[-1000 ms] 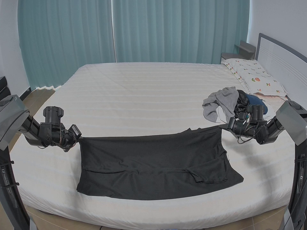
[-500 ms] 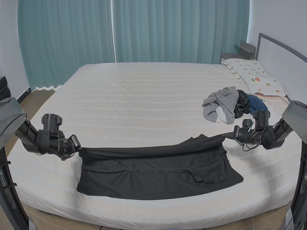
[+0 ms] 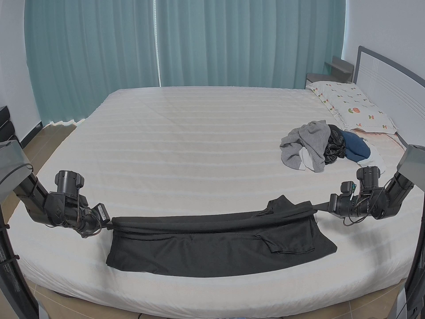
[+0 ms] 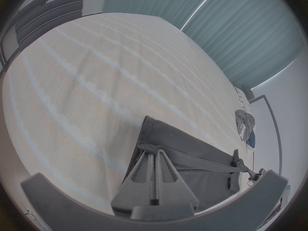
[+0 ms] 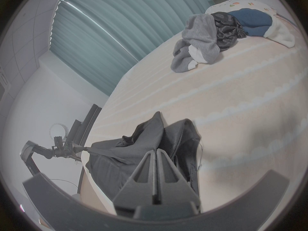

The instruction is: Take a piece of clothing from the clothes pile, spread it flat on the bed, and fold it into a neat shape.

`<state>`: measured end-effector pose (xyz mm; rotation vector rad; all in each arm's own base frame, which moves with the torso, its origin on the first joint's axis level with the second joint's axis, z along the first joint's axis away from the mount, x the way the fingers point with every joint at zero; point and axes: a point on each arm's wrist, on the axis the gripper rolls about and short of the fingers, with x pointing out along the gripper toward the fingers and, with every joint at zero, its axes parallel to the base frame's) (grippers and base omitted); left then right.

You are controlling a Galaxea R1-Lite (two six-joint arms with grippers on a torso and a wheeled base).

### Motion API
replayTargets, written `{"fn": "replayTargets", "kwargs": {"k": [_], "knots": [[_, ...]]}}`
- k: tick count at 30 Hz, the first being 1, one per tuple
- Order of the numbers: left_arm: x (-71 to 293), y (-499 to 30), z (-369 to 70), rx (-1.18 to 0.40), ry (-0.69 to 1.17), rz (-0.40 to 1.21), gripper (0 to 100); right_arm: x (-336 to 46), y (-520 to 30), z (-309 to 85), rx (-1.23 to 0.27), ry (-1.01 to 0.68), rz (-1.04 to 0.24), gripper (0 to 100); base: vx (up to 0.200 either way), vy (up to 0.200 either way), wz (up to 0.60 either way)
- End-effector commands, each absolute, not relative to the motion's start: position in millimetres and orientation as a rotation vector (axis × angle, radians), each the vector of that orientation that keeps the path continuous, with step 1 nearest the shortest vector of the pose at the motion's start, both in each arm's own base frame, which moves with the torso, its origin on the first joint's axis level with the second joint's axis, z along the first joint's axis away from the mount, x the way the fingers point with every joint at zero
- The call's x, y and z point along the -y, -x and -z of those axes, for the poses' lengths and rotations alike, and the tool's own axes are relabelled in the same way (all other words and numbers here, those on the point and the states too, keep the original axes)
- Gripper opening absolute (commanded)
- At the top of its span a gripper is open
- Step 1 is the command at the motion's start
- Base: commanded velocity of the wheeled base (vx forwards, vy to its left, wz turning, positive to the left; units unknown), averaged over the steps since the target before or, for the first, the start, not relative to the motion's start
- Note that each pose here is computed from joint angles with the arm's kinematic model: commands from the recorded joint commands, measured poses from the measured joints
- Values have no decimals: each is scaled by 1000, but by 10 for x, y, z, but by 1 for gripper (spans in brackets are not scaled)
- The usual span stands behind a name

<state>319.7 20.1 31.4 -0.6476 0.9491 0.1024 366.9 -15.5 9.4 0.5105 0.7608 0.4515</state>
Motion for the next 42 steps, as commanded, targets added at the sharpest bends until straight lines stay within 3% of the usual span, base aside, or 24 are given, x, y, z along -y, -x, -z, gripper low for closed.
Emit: {"fn": "replayTargets", "kwargs": {"k": [1,30,31,32,42], "knots": [[-200,-3122,-295,-970,643,-107,0,196,-3603,-20,-785,-502,-443,0,0,0,0],[-89,-2992,-173,-1046,561,-63,0,166,-3607,257,-840,-458,-451,0,0,0,0],[-80,-2992,-173,-1047,562,-60,0,166,-3608,261,-840,-458,-451,100,0,0,0],[-75,-2992,-173,-1047,561,-58,100,166,-3608,271,-842,-458,-451,100,0,0,0],[-80,-2990,-201,-1038,568,-61,100,187,-3695,62,-774,-465,-462,100,0,0,0]]}}
